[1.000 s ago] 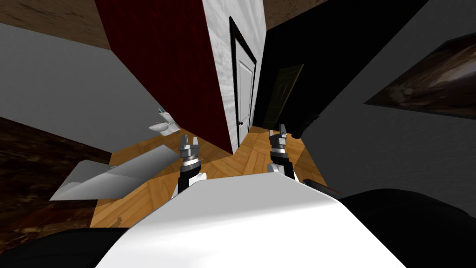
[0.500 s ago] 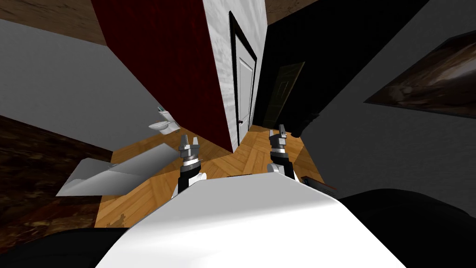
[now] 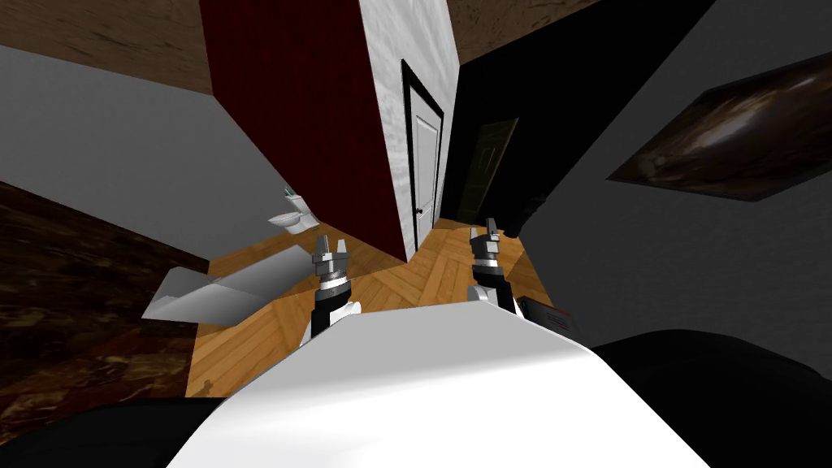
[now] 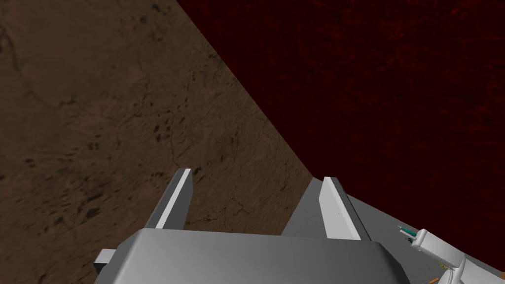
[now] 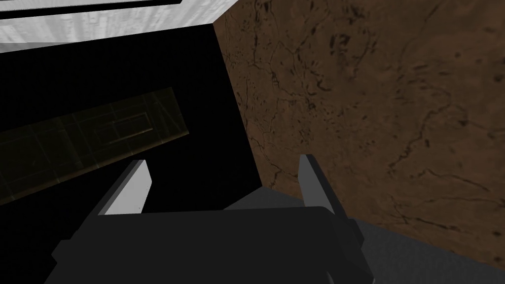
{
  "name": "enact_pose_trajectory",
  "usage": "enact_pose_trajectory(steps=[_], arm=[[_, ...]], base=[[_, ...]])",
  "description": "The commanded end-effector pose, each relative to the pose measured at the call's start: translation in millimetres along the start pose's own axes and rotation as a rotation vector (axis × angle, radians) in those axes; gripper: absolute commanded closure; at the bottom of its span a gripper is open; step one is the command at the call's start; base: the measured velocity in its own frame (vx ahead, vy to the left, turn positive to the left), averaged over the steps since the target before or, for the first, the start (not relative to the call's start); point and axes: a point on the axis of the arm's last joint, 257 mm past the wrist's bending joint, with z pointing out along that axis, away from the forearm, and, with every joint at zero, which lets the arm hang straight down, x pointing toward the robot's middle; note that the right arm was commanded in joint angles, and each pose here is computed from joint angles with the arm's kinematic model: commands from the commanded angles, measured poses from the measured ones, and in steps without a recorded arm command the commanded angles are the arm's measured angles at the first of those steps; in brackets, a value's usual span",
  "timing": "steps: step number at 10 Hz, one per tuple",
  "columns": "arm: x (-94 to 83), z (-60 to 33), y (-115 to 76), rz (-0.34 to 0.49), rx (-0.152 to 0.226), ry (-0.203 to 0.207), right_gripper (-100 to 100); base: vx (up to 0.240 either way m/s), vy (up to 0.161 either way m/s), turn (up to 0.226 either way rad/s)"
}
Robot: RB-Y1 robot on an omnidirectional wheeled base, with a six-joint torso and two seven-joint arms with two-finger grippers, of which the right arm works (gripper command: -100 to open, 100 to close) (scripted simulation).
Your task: Pull the door open
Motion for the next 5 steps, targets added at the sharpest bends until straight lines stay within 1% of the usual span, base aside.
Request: enact_pose_trajectory(steps=[1,4,5], arm=[[-0.2,-0.2,-3.0,-0.001,0.008,0.002,-100],[-2.6,-0.7,-14.0,-0.001,0.037,0.005,-100],[-3.6,-1.0,-18.5,-0.001,0.048,0.006,-100]], base=[[-0.230,-0.010,0.002],[-0.248,-0.013,-0.004],[-0.233,-0.055,-0.015]])
